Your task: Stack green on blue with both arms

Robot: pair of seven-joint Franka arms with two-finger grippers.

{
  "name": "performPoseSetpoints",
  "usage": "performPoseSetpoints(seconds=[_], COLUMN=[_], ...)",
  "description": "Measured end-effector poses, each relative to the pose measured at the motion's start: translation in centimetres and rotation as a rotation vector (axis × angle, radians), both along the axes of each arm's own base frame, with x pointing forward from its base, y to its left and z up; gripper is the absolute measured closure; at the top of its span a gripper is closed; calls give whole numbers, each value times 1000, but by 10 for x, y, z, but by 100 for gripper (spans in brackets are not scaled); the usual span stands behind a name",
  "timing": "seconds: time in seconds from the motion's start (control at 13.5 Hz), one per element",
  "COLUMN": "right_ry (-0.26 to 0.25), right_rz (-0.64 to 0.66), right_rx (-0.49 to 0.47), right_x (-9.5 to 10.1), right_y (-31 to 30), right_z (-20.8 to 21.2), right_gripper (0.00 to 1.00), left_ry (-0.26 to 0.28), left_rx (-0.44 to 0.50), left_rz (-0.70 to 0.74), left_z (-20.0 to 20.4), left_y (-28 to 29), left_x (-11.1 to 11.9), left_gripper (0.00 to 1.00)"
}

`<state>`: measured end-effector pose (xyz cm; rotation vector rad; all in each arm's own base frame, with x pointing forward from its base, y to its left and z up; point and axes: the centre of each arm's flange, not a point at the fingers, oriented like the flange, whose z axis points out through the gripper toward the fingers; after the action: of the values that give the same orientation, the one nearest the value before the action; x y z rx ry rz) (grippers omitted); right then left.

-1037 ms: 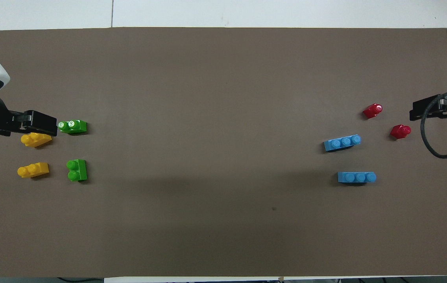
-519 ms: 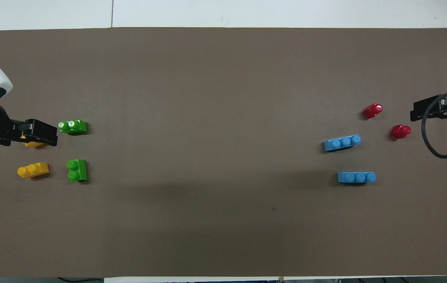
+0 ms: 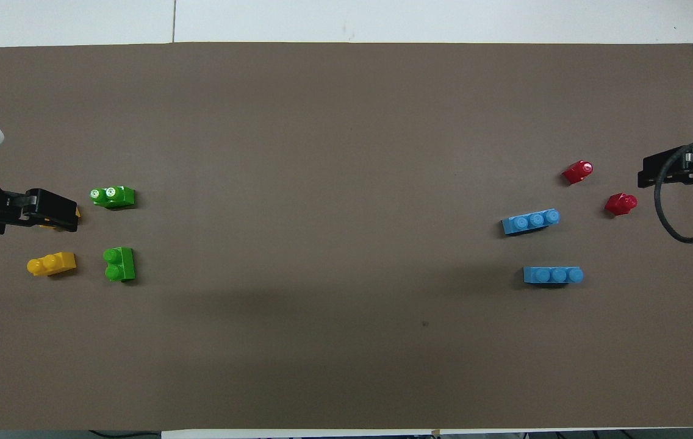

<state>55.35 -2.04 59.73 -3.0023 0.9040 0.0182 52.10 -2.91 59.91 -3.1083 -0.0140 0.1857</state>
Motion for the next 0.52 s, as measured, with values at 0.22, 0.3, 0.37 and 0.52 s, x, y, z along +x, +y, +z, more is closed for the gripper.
performPoseSetpoints(seconds=[0.22,0.3,0.37,0.52], right_ry=[25,47,70,113], right_rz=[-336,-422,-490,-580], right_rx=[90,124,157,200], right_x=[2,3,4,7], right_y=[7,8,6,-5], right_z=[-16,-22,-28,-43], right_gripper=[0,0,0,0], left_ry=[1,3,4,3], left_rx=[2,3,4,5], left_rz=[-1,0,4,20], left_z=[-22,-26,-28,-32], left_y=[0,0,2,10], left_x=[-7,-9,-12,-17], left_gripper=[0,0,0,0])
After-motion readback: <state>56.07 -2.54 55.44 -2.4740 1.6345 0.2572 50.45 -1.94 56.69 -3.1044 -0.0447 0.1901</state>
